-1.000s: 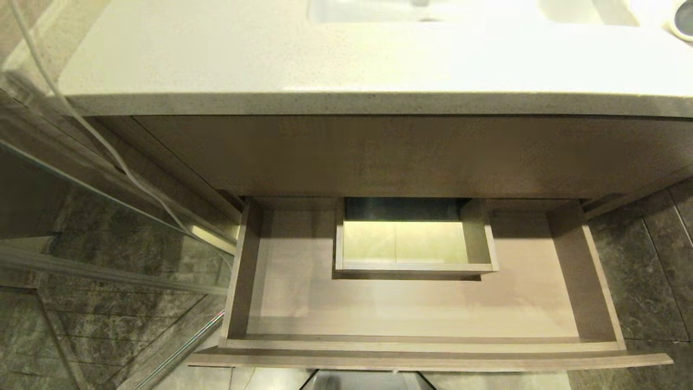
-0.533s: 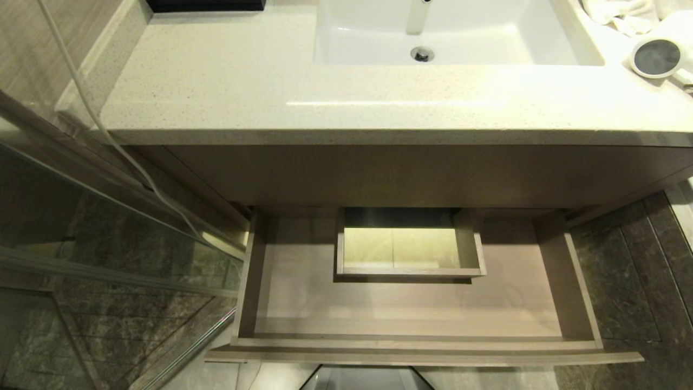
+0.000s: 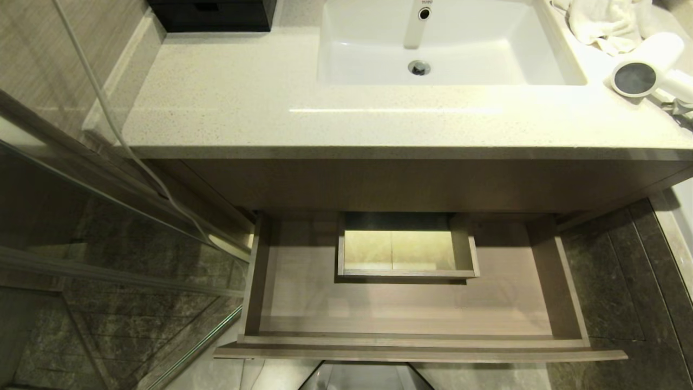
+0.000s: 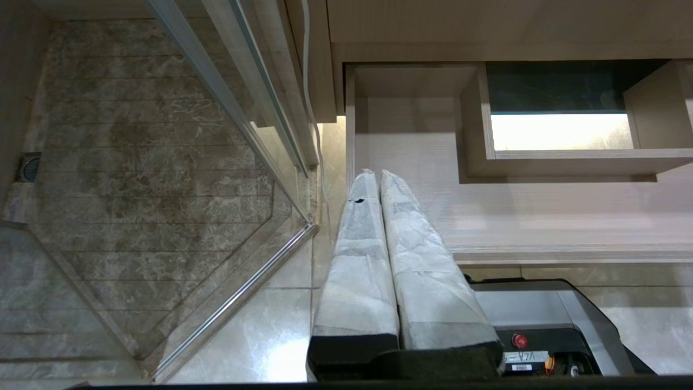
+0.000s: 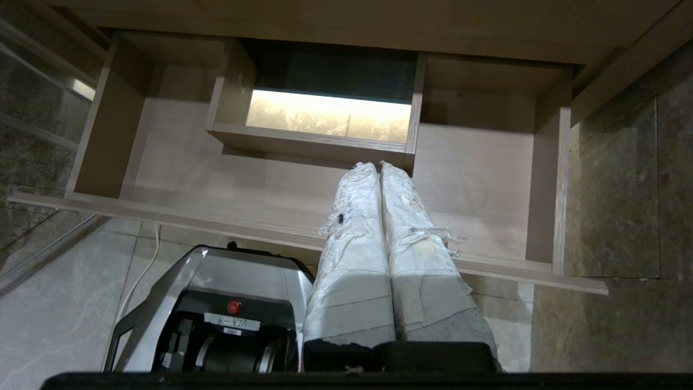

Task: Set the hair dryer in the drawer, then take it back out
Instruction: Pick up the hairdryer

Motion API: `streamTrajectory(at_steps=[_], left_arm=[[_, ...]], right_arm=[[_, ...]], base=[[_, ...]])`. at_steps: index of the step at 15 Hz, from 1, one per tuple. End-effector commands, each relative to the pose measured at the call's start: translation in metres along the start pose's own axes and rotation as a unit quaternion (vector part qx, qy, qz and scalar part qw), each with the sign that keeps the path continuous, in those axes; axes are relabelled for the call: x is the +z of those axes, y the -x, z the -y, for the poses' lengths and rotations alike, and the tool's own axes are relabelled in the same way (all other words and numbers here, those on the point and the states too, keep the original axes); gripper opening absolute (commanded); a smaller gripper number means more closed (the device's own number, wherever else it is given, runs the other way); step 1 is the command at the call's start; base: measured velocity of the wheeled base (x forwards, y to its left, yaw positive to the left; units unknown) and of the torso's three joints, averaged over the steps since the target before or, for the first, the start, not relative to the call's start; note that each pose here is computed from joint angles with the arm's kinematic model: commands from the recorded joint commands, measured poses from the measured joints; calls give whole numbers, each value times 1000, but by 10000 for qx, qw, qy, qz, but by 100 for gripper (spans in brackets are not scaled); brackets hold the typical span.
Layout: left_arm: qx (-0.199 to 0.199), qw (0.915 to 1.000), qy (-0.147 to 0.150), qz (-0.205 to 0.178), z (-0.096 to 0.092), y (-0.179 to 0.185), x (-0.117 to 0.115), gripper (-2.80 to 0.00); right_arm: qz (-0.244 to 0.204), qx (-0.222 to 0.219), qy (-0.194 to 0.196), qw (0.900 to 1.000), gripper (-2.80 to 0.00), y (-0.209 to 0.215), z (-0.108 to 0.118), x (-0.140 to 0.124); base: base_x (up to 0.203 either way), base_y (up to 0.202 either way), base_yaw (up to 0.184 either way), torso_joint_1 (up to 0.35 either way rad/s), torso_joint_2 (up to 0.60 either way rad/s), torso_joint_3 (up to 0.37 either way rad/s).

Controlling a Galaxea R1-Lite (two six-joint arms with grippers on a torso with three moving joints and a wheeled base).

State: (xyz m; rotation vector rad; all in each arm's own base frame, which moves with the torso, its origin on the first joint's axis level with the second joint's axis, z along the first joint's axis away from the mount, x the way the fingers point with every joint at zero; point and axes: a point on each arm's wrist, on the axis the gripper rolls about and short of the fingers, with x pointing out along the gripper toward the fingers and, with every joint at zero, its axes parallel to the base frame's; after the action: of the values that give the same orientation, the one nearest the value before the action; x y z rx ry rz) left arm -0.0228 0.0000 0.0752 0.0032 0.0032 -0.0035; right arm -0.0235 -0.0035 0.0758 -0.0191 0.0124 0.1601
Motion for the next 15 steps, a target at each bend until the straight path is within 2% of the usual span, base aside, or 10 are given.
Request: streamTrajectory(at_steps=[1,5,15], left_arm=[[2,10000,1,-6,0,0,0,-280],[3,10000,1,0,0,0,0,-280],[-5,10000,1,-7,0,0,0,-280]], right_arm=[[193,2,3,9998,-280,3,0,-1],[192,-6,18,9998,-280,3,0,-1],[193,2,18,9998,-280,3,0,-1]], base=[[0,0,0,165,-322,-165],[0,0,0,170,-319,-151],[0,0,0,4,-5,-3]])
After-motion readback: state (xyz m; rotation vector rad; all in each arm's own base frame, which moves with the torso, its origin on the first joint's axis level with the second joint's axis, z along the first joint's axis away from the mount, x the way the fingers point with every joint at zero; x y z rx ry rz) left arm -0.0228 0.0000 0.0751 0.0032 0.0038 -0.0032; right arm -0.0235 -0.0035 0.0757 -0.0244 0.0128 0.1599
